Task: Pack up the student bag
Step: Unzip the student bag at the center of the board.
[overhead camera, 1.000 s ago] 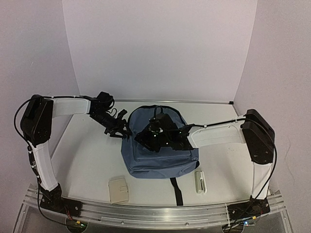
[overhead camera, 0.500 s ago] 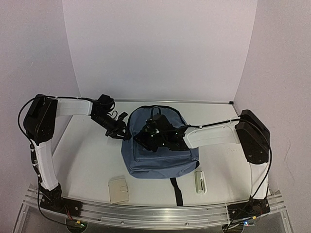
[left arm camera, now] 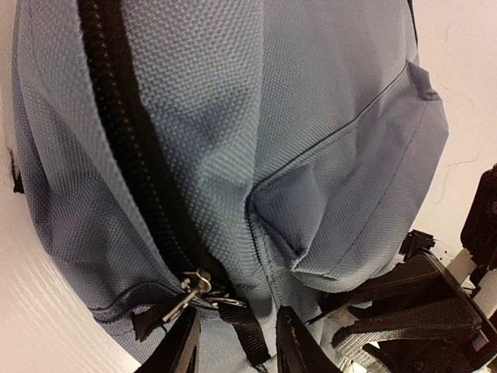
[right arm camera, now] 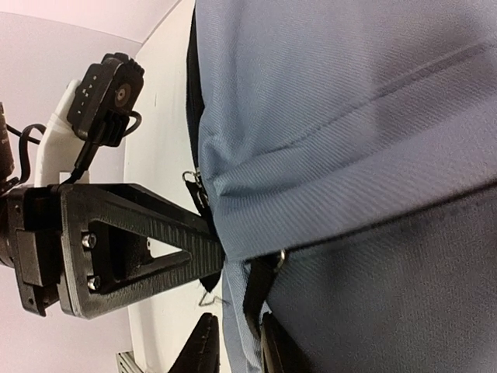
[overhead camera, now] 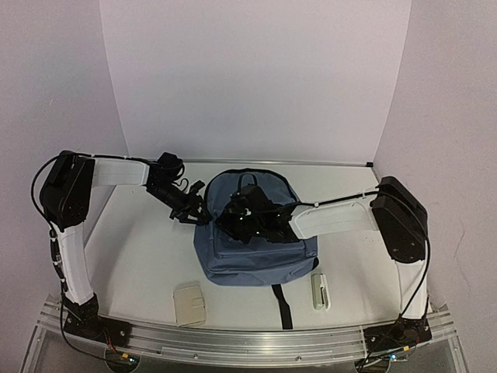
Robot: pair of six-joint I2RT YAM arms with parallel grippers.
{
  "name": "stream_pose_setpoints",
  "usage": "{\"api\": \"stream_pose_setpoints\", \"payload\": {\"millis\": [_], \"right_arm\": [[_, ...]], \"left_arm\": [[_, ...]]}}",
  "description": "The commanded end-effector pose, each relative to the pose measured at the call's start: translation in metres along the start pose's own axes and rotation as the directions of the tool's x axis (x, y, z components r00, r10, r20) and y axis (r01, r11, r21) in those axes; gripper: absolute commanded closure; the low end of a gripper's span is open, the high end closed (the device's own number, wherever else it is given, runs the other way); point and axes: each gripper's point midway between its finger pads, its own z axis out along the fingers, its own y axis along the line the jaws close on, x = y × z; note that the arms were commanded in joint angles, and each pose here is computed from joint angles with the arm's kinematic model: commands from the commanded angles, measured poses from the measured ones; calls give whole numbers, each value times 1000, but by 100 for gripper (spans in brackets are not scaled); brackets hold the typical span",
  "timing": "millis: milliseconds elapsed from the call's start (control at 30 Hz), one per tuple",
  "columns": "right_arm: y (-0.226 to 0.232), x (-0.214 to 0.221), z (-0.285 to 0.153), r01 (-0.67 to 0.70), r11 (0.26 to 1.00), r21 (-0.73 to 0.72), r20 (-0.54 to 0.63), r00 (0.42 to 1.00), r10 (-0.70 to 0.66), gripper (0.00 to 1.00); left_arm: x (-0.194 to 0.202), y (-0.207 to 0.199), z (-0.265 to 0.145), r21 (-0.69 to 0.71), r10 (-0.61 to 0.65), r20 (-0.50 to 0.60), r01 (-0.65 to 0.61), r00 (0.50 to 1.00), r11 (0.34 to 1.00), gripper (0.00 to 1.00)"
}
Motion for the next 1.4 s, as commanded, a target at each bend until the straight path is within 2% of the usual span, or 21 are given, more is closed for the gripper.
{"api": "stream_pose_setpoints", "payload": {"millis": [0, 100, 400, 533, 633, 700, 900, 967, 1033, 1367], "right_arm": [[8, -12, 9, -15, 1000, -10, 62, 998, 16, 90], [13, -14, 7, -12, 1000, -20, 68, 998, 14, 100], [34, -31, -21, 25, 998, -59, 112, 994, -18, 100], [33, -31, -24, 33, 998, -59, 112, 993, -26, 100], [33, -28, -22, 34, 998, -61, 97, 995, -28, 100], [35, -27, -21, 34, 997, -66, 90, 996, -28, 100], [35, -27, -26, 41, 997, -67, 92, 995, -35, 100], [34, -28, -27, 45, 997, -65, 94, 995, -39, 100], [34, -28, -30, 50, 997, -64, 97, 994, -44, 100], [23, -40, -46, 76, 997, -20, 155, 985, -72, 100]], "left_arm": [[-10, -13, -3, 41, 40, 33, -41, 999, 998, 68], [-12, -14, -4, 43, 34, 42, -36, 999, 998, 69], [-17, -10, -5, -4, 0, 80, 1, 997, 1000, 68], [-15, -9, 7, -37, 8, 51, -6, 999, 999, 60], [-14, -12, 14, -55, 25, 38, -23, 999, 998, 59], [-15, -8, 17, -83, 24, 31, -21, 999, 996, 62], [-13, 8, 24, -138, 5, 14, -3, 1000, 990, 91], [-13, 8, 25, -131, 3, 15, -1, 1000, 991, 97], [-14, 8, 25, -129, 7, 17, -4, 1000, 992, 100], [-15, 7, 13, -163, 56, 33, -50, 998, 985, 100]]}}
